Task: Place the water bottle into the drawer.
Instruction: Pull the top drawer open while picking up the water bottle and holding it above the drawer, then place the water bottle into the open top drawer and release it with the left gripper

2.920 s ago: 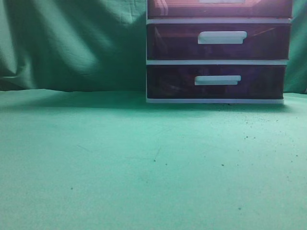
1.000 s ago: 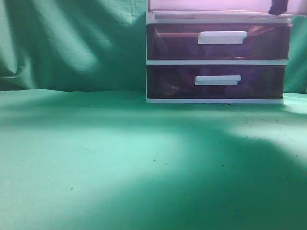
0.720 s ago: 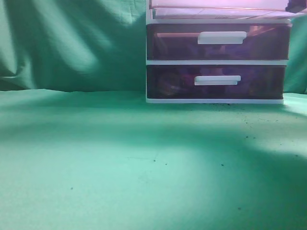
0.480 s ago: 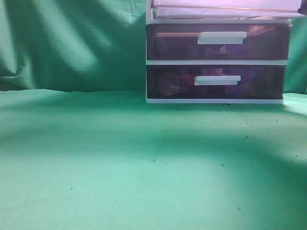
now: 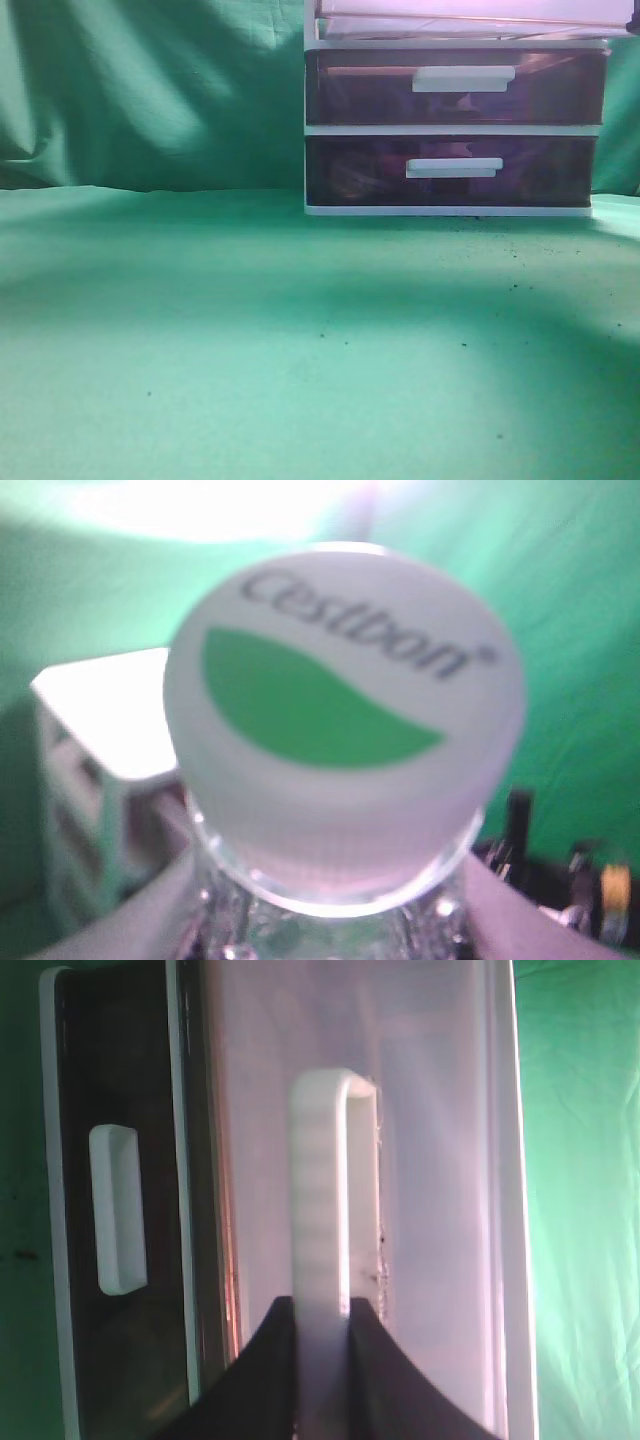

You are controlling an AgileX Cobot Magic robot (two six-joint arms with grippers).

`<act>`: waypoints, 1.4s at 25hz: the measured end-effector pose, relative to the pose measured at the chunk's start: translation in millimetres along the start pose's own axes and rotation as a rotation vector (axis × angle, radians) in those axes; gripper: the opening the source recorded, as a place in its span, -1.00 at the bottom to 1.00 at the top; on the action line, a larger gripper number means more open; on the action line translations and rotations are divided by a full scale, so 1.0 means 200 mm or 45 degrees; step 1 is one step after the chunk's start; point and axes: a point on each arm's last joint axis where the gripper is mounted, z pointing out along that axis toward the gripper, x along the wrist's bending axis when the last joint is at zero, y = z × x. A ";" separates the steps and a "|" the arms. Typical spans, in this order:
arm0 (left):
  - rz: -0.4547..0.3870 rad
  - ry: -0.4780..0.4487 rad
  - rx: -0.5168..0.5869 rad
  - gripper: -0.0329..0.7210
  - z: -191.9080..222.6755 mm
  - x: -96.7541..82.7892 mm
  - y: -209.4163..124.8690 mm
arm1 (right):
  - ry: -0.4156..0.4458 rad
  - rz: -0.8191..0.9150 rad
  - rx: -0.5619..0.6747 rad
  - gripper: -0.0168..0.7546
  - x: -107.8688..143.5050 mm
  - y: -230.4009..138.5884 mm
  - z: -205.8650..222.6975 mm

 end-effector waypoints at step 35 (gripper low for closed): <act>0.008 -0.267 0.168 -0.18 1.17 0.28 -0.37 | -0.012 0.019 -0.054 -0.71 0.01 0.07 0.00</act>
